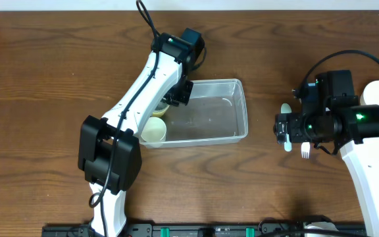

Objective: Pack container

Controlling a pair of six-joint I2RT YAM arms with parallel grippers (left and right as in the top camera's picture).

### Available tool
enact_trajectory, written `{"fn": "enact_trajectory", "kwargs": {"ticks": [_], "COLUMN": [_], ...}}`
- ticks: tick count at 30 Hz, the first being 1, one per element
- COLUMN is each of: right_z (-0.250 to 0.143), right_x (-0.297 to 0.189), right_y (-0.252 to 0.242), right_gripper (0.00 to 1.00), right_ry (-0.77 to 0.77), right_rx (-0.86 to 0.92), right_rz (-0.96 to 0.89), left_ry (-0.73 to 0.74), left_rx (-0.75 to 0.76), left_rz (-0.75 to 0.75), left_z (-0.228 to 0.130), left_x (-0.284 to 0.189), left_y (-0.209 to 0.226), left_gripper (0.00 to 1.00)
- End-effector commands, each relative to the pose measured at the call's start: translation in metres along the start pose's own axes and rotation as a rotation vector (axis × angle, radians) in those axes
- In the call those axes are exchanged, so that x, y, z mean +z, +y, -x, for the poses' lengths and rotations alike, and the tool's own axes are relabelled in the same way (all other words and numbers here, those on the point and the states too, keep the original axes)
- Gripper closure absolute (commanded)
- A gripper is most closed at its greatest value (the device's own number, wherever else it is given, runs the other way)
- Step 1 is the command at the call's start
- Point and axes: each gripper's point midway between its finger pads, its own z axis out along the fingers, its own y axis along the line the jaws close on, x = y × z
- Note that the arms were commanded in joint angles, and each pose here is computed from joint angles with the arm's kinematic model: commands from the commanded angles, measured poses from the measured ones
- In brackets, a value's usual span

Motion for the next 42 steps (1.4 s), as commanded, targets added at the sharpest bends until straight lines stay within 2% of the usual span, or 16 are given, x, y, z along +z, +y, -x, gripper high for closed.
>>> {"fn": "enact_trajectory", "kwargs": {"ticks": [1,9,14,17,22,28,33,42], "right_z": [0.004,0.003,0.003,0.006,0.023,0.057,0.072,0.074], "right_x": [-0.003,-0.003,-0.003,-0.004,-0.025,-0.068,-0.054,0.047], "right_y": [0.002,0.002,0.002,-0.007,-0.043,-0.088,-0.13,-0.158], "right_gripper": [0.01,0.01,0.01,0.01,0.01,0.01,0.01,0.02], "right_ry": [-0.011,-0.008,-0.009,-0.021,-0.105,-0.242,-0.173,0.086], "right_rx": [-0.021,-0.02,-0.02,0.014,0.172,0.349,0.365,0.353], "right_rz": [-0.001,-0.001,-0.002,-0.053,-0.217,-0.229,-0.237,-0.22], "left_ry": [-0.004,-0.015,-0.103,-0.198,-0.374,-0.517,-0.538,-0.431], "left_rx": [-0.01,-0.012,-0.049,-0.115,-0.256,-0.424,-0.474,-0.523], "left_rz": [-0.007,-0.009,-0.024,-0.038,-0.062,-0.151,-0.211,-0.249], "left_z": [0.0,-0.001,-0.006,-0.011,-0.032,-0.069,-0.084,-0.083], "left_x": [-0.003,-0.008,-0.044,-0.078,-0.138,-0.183,-0.183,-0.124], "left_y": [-0.001,0.001,0.011,0.029,0.078,0.128,0.146,0.152], "left_gripper": [0.6,0.59,0.58,0.57,0.56,0.56,0.56,0.56]}}
